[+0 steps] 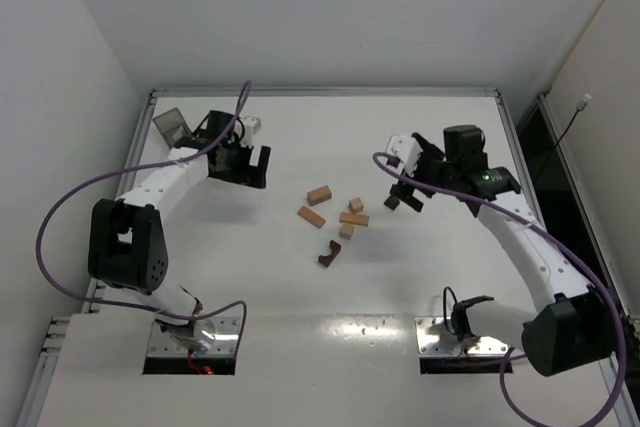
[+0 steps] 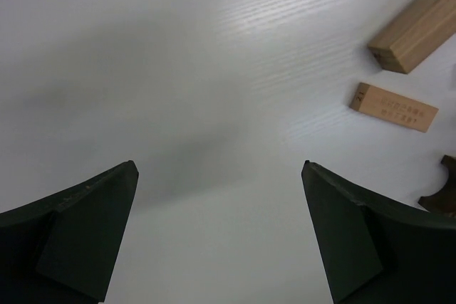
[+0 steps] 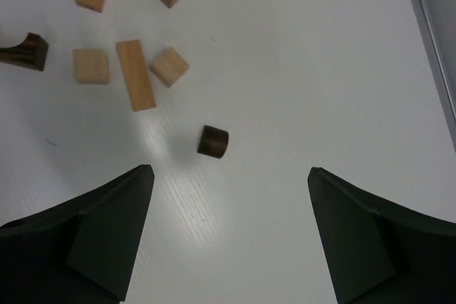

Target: Build the wood block tower

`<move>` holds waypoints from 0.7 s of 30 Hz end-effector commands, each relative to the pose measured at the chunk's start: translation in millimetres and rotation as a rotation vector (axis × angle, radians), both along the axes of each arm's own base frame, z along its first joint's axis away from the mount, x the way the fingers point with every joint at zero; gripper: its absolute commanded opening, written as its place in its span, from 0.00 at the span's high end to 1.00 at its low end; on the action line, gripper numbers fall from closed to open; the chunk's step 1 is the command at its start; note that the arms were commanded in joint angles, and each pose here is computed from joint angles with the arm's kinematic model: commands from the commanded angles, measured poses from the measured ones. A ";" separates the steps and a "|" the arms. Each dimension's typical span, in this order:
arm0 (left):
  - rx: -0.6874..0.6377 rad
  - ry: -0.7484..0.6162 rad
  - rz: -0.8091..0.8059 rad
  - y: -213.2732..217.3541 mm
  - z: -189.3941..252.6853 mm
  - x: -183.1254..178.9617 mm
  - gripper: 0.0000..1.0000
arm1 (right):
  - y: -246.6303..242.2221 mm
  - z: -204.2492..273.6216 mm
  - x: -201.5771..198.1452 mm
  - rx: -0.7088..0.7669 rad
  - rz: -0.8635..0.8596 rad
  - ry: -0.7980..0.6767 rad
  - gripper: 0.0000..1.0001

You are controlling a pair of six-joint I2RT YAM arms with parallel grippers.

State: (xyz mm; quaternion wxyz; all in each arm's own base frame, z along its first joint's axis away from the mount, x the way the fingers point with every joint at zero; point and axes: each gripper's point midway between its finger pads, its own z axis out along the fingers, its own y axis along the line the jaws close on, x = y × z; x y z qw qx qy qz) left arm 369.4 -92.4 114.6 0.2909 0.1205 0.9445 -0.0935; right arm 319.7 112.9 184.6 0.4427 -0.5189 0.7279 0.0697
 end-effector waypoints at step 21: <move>0.027 -0.126 0.012 -16.3 30.7 13.7 0.00 | 94.1 -120.0 -47.0 -0.150 0.651 0.370 0.42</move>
